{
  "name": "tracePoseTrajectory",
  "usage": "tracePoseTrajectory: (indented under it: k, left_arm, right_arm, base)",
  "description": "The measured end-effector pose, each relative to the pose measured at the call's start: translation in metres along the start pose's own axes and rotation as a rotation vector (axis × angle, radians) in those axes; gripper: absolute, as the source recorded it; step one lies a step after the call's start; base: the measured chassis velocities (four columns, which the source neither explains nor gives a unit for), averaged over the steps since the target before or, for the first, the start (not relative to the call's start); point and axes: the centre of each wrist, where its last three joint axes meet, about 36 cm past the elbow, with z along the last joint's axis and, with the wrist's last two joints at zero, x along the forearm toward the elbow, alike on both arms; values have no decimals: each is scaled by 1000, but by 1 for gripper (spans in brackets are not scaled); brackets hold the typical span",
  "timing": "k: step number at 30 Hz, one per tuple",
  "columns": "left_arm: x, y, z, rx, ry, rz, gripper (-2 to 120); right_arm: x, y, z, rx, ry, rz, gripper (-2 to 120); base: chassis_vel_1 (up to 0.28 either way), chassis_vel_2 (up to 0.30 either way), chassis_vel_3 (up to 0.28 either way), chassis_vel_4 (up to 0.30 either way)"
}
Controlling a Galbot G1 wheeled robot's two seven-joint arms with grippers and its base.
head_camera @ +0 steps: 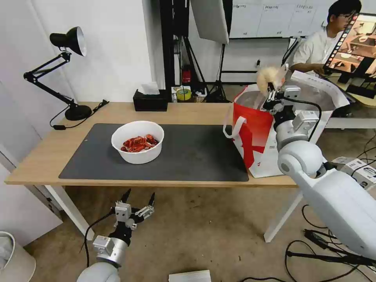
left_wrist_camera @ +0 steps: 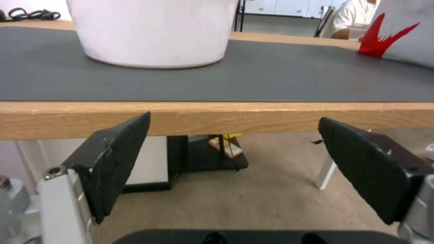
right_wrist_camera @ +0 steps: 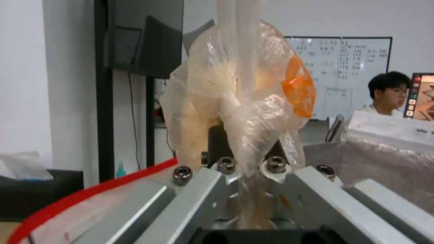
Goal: Pick up the trash from the table and place it into the takeout bag.
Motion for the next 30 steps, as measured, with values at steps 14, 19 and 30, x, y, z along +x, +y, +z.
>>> tracePoseTrajectory:
  k: [14,19,30]
  left_arm:
    - [-2,-6,2,5,1,18,100]
    - [-2,-7,2,4,2,20,100]
    - [1,-7,-1,0,-2,17,100]
  right_arm:
    - [1,-14,-1,31,27,28,47]
    - [1,-15,-2,35,26,28,65]
    - [2,-16,-6,37,20,23,99]
  base:
    - [0,0,0,0]
    - [0,0,0,0]
    - [0,0,0,0]
